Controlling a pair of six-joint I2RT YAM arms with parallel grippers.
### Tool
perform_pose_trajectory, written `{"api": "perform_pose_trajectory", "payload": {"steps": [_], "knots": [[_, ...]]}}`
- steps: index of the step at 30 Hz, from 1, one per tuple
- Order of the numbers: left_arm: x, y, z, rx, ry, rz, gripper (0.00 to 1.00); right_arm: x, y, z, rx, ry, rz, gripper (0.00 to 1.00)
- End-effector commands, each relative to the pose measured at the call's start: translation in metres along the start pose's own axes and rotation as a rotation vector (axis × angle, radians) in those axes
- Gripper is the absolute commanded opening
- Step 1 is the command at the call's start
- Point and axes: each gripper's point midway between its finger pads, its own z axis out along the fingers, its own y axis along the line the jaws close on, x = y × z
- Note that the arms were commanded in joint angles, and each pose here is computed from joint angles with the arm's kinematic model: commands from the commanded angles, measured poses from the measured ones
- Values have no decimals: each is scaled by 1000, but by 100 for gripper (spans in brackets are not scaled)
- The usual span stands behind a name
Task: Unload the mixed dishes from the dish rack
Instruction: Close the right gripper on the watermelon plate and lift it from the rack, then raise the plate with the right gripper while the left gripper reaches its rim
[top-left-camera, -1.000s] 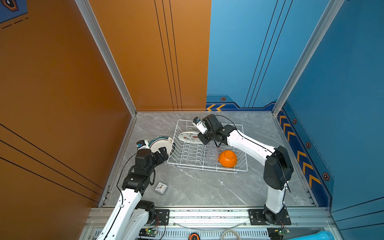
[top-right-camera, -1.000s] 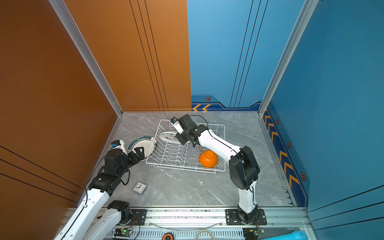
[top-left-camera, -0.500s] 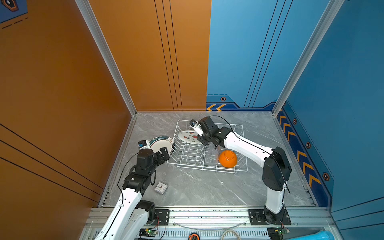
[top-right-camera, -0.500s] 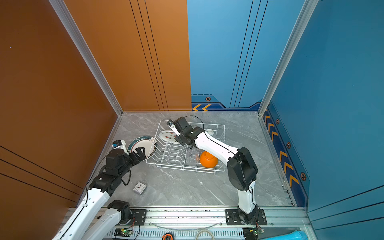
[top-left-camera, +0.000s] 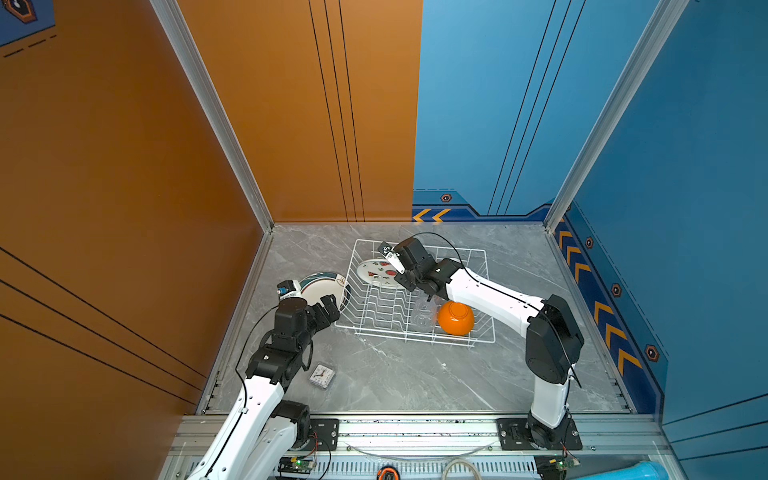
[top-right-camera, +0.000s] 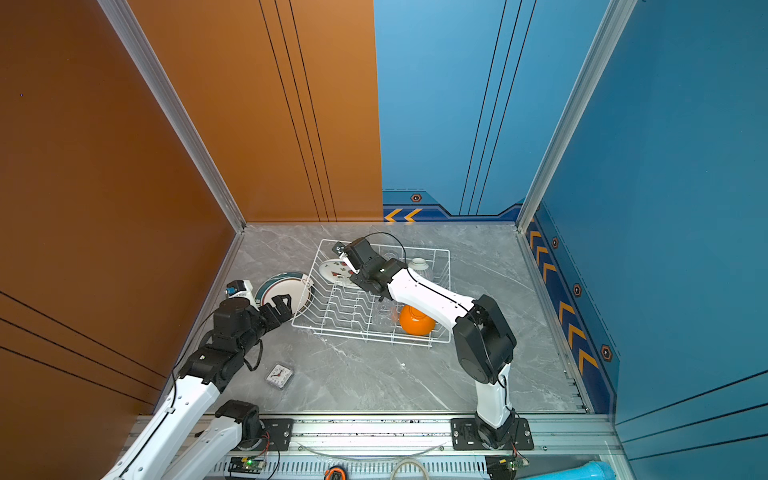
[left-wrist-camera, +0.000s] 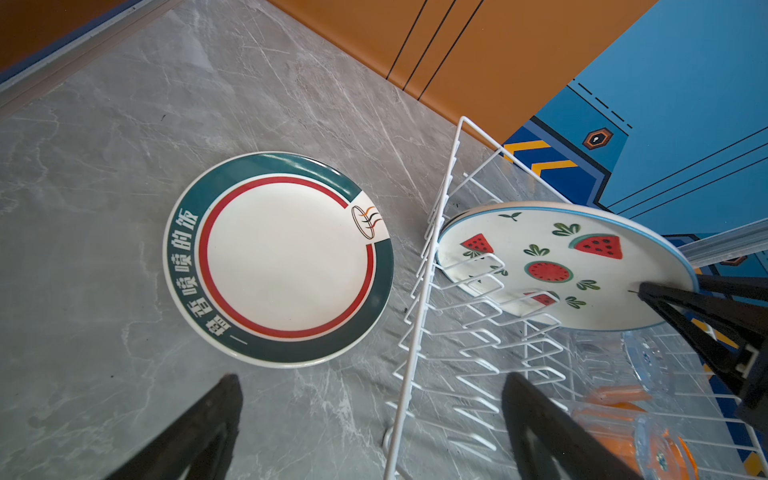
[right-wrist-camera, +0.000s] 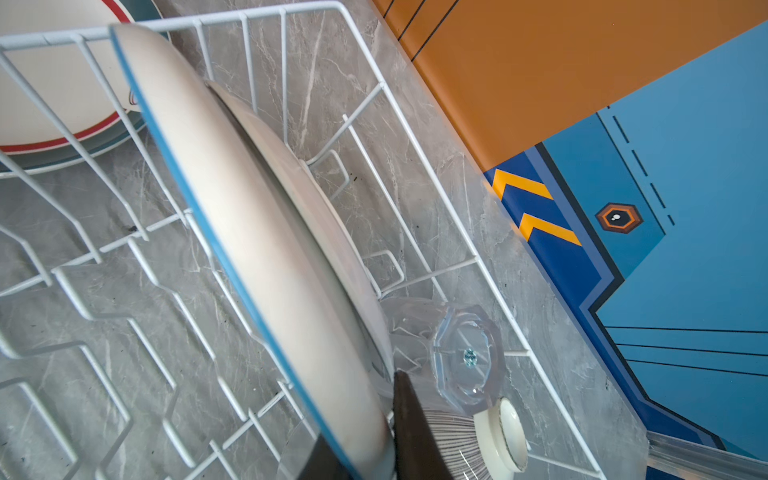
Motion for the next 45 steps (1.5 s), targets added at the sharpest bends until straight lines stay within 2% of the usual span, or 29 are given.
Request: {"api": "perform_pose_trajectory", "payload": {"steps": [1,22,32,45], "knots": [[-10,-5,-2,5,-32,0,98,-31,-12,-30,10,-126,84,0],[-12,-9,-2,17,-37,3,98,-49,-44,-65,69,-247,173,0],[-14,-18,1,39,-33,4,98,-56,-64,-87,102,-330,263,0],[-32,-53,8,150,-50,15,98,-58,-82,-121,56,-415,397,0]]}}
